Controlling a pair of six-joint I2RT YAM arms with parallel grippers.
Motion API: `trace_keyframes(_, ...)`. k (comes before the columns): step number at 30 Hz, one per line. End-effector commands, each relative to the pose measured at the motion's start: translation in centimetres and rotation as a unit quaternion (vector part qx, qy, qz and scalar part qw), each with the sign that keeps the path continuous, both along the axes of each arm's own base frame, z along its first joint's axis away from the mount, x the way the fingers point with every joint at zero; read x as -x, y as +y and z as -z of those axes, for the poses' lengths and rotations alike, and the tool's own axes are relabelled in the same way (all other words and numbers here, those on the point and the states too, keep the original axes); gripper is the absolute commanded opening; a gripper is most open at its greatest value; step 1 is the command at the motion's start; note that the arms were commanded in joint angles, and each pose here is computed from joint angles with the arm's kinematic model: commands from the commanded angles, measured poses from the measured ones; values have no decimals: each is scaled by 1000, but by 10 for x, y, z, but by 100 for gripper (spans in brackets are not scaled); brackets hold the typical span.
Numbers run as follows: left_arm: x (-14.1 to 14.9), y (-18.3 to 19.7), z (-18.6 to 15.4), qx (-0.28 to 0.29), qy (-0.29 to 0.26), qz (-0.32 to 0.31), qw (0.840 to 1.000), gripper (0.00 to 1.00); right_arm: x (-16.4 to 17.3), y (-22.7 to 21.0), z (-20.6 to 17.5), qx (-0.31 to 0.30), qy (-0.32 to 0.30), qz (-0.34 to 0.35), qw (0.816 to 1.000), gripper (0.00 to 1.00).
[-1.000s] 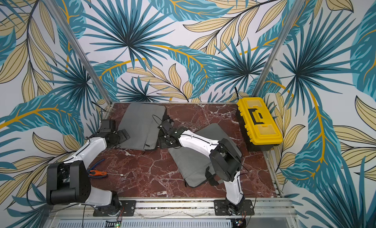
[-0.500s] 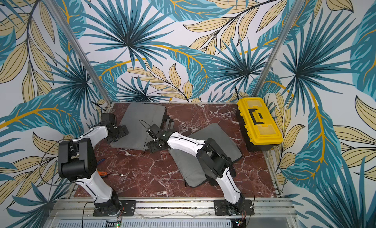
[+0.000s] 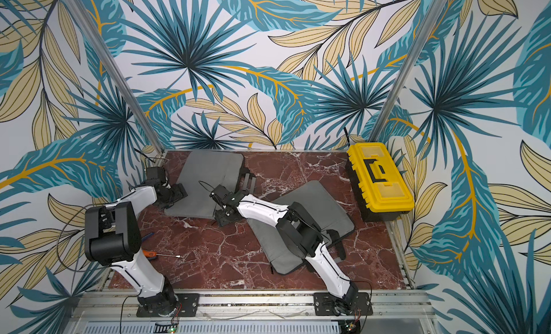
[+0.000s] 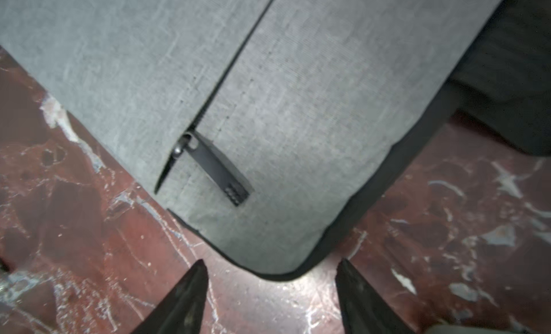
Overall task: Open the zippered laptop bag and take out the laptop
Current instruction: Adjust the zippered laptop bag at the center of the board.
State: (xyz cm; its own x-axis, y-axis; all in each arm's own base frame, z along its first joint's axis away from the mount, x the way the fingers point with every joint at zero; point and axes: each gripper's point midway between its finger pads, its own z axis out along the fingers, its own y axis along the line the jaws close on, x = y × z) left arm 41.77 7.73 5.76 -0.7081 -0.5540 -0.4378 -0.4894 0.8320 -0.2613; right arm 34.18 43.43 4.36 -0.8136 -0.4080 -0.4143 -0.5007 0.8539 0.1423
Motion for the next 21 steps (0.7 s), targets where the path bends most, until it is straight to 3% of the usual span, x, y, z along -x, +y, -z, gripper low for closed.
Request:
trace_keyframes(1, 22, -30, 22, 74, 25, 15, 997, 83, -14, -18, 5, 29, -7, 16, 999, 66)
trace_keyframes(14, 49, -55, 17, 106, 10, -3, 994, 75, -70, -77, -4, 34, -15, 93, 995, 55)
trace_keyframes(21, 56, -50, 3, 93, -10, -25, 995, 75, -65, -87, -18, 9, 1, 120, 993, 54)
